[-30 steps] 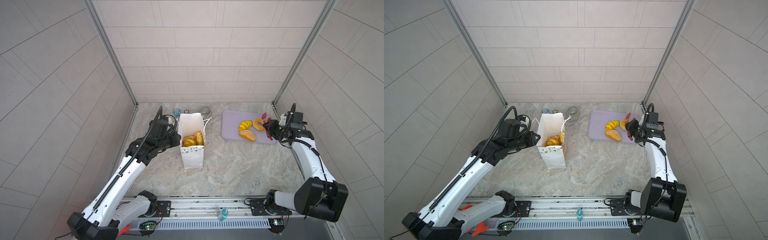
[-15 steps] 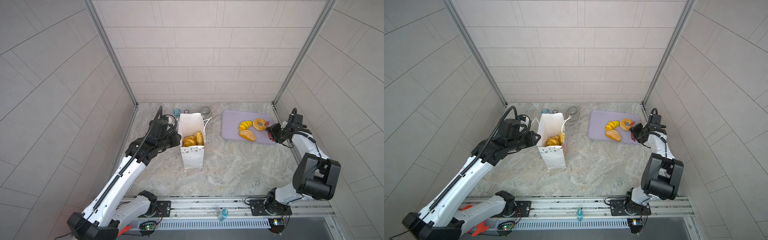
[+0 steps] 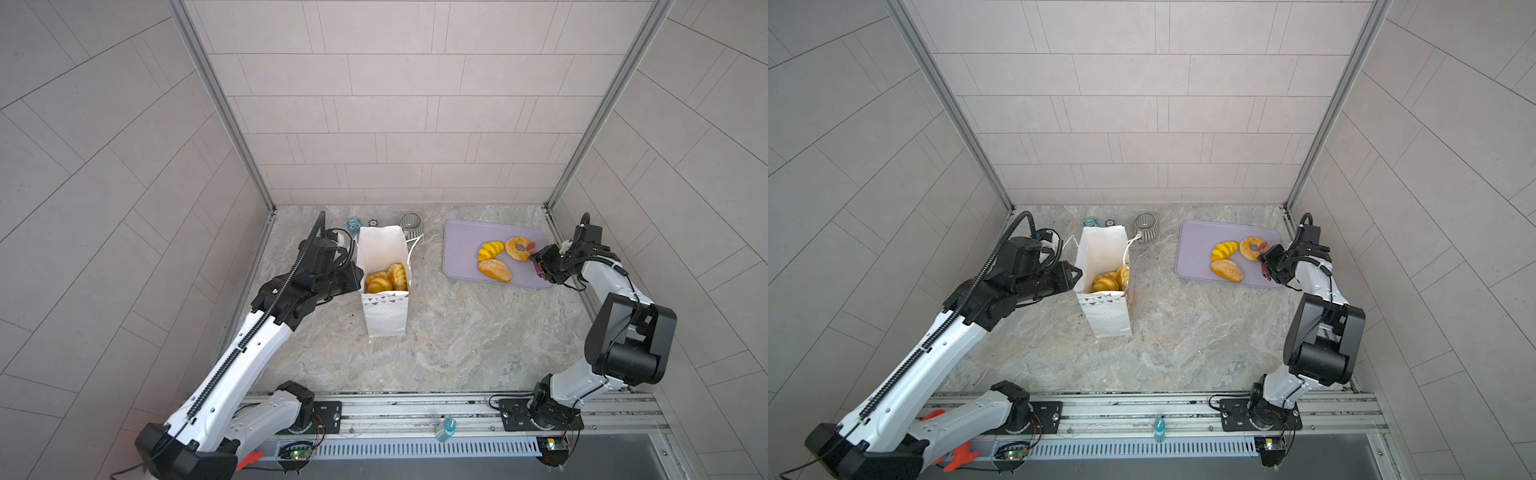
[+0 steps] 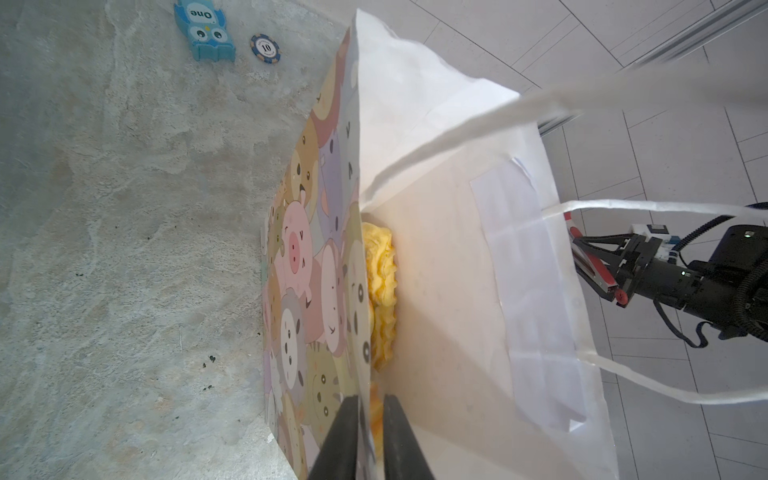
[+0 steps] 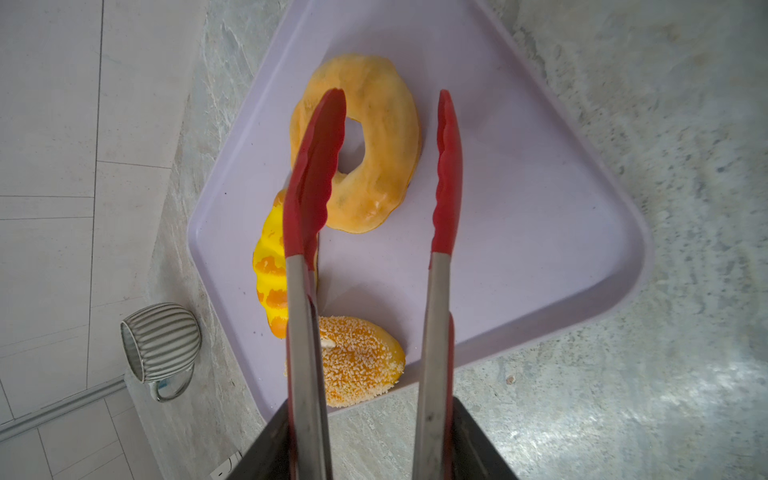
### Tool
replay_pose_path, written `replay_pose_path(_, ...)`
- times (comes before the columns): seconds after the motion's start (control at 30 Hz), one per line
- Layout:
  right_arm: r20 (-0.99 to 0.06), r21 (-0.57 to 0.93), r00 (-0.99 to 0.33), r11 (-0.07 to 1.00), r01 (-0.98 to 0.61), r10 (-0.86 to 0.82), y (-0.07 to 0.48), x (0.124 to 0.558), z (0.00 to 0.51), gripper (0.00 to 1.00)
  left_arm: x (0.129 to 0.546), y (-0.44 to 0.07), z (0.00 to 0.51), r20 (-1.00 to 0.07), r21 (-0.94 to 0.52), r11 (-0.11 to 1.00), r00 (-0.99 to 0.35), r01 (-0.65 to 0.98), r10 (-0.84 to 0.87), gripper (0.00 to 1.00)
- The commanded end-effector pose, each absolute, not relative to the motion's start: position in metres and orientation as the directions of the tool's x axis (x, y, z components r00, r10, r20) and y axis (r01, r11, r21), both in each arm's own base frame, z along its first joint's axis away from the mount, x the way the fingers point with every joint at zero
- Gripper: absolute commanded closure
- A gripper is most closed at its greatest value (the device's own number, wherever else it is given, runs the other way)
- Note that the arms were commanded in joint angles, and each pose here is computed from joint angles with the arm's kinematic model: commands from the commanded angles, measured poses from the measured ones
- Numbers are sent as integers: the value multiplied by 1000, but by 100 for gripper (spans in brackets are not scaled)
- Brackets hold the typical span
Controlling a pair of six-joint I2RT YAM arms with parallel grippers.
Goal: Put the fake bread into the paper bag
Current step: 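Lower the tongs and close them on the ring bread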
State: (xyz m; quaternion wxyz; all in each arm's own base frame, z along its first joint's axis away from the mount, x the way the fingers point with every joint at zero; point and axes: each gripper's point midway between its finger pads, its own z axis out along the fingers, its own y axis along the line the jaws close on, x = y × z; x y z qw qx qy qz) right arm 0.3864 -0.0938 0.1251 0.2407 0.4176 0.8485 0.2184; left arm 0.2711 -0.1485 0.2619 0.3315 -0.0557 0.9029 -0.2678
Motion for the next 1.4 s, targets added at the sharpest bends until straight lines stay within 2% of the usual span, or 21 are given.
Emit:
replay_pose_path(0.0,-254,566,-547,581,585,798,-93,392,133,46,274,-148,262,-578,-515,853,-769,85,-272,81)
replay_pose_path(0.53,-246,517,-574,606,604,781,-92,398,115,47,275,-148,260,-576,-515,854,-768,77,-278,82)
replay_pose_path(0.83,-235,508,-575,603,615,784,-93,397,107,56,275,-147,258,-573,-513,856,-771,72,-279,81)
replay_pose_path(0.97,-254,516,-566,605,607,784,-92,395,116,61,274,-146,259,-575,-511,857,-769,71,-279,81)
replay_pose_path(1.37,-331,556,-544,625,548,771,-83,379,159,66,272,-144,260,-577,-508,858,-767,68,-281,81)
